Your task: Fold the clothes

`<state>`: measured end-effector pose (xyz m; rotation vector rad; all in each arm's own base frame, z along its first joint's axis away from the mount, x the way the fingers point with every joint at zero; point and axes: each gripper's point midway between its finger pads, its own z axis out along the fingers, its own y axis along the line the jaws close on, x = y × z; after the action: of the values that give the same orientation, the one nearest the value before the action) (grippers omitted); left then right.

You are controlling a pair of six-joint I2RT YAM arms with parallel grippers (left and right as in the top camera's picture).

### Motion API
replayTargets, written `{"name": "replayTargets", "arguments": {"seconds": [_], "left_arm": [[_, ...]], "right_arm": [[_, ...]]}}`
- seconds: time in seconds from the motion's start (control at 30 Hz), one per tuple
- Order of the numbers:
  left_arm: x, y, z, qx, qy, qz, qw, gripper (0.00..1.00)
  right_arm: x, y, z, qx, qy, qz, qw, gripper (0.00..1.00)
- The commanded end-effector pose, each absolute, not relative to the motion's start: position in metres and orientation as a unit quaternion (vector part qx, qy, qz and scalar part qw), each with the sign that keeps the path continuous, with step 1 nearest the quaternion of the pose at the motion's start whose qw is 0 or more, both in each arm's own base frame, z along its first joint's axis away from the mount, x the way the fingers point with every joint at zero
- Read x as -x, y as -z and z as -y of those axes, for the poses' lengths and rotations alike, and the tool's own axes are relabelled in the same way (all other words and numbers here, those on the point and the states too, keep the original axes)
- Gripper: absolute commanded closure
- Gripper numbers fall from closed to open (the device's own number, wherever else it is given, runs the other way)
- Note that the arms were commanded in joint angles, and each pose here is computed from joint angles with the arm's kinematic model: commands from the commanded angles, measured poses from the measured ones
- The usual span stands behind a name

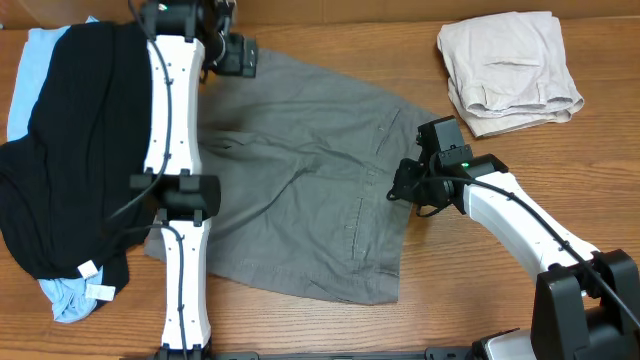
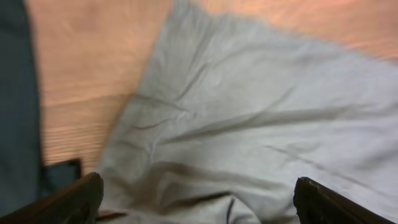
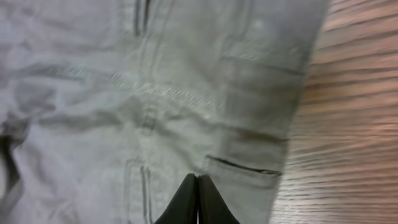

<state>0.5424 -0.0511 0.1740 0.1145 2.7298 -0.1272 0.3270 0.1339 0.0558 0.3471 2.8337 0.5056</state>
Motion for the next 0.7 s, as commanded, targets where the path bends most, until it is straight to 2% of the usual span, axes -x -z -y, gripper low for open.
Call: {"name": "replayTargets", "arguments": {"seconds": [0.0,0.27,0.67], "left_arm": [[-0.526,-0.263,0.049,-0.037,0.058,-0.955,0.29,0.0],[-0.497,-0.332,0.048,-0.043,0.057,-0.934,0.35,0.0],[-0.492,-0.33,0.047,-0.046,0.055,-0.938,0.34,0.0]], "right_arm": [[-0.323,-0.063,-0.15,-0.079,-0.209,-0.969,0.109,0.96],[-0.302,-0.049,-0.153,-0.056,-0.178,-0.979,0.077,0.96],[-0.298,0.009,-0.144,-0.066,-0.136,-0.988,0.033,0.96]]}}
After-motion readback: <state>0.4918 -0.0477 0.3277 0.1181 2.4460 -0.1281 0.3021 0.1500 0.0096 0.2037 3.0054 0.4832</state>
